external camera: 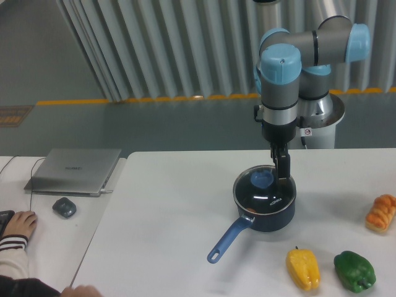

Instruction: Open the lid

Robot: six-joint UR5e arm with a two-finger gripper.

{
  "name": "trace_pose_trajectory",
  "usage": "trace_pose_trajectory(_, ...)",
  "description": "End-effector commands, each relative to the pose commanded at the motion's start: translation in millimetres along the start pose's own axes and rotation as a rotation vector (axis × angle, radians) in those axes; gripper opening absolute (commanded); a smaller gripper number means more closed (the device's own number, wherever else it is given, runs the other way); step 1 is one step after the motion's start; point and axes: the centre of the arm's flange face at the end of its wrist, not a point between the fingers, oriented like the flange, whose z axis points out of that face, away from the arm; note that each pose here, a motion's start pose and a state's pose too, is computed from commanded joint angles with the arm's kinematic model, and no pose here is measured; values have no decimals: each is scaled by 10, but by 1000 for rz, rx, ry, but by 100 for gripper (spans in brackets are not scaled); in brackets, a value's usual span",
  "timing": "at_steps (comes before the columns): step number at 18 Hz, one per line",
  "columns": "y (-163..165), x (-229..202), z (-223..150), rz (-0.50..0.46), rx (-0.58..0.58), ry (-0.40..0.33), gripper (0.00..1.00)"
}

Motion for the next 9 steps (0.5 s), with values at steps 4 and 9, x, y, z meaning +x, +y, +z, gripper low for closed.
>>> trace_pose_trajectory(4,-1,15,33,-5,13,7,100)
trace_pose_trajectory(9,-26,193,155,-8,-2,24,100)
